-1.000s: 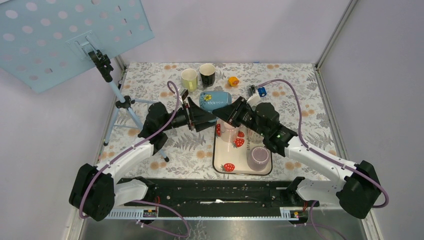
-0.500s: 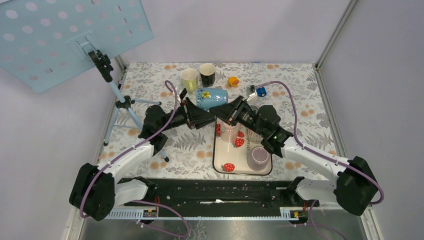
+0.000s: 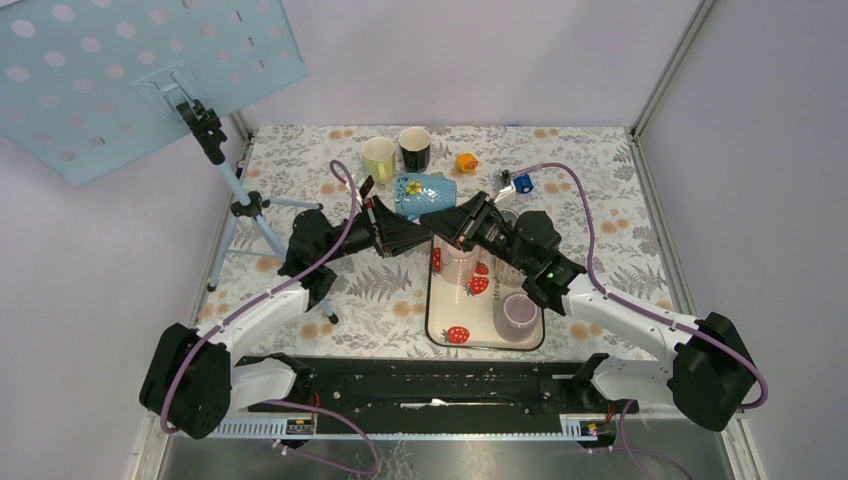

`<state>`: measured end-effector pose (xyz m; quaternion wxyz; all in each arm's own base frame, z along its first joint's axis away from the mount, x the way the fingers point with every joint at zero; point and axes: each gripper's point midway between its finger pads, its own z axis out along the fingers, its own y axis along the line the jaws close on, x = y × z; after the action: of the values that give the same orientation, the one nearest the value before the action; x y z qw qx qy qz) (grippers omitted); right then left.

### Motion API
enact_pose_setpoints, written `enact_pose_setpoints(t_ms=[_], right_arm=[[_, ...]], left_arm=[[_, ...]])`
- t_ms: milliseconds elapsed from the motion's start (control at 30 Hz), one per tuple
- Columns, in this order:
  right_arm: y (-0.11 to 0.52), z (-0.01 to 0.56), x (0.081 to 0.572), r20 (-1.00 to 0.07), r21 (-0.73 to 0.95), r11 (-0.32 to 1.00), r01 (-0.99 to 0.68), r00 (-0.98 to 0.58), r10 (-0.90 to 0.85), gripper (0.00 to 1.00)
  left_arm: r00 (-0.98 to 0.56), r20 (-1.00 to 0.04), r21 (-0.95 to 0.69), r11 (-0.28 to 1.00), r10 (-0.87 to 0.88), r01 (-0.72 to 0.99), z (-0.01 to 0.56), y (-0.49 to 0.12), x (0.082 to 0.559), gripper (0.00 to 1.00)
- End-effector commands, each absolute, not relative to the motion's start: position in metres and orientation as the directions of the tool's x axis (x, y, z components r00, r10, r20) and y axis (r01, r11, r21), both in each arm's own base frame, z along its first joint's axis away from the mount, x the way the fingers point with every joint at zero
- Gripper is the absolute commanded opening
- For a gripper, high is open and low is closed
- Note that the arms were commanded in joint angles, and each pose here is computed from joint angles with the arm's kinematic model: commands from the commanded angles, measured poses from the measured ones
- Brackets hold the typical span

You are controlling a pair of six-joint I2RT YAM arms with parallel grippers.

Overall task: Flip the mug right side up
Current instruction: Turn over the cup on the tray.

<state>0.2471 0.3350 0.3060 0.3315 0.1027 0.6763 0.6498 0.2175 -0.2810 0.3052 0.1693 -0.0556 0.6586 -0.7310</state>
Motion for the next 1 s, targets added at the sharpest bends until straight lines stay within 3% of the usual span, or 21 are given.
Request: enact_pose_setpoints(t_ms=[0,300,600,967], right_arm=[[0.335,0.336,0.240,-0.392,0.904,0.101,-0.415,-0.713,0.581,0.00],[0.339,0.326,0.242,-0.410,0.903,0.135,-0.409,-0.720,0.561,0.00],[0.342,0.322,0.243,-0.417,0.902,0.154,-0.402,-0.727,0.545,0.32],[0.338,0.316,0.242,-0.437,0.897,0.198,-0.396,-0.721,0.537,0.62]], left_arm=[[-0.908,-0.212,-0.967,-0.055,-0.362,0.248,0.316,-0.281,0.226,0.00],[-0.887,-0.285,-0.952,-0.003,-0.362,0.307,0.320,-0.282,0.228,0.00],[-0.868,-0.328,-0.938,0.020,-0.372,0.346,0.327,-0.280,0.227,0.00],[-0.852,-0.359,-0.929,0.061,-0.380,0.364,0.328,-0.280,0.233,0.00]])
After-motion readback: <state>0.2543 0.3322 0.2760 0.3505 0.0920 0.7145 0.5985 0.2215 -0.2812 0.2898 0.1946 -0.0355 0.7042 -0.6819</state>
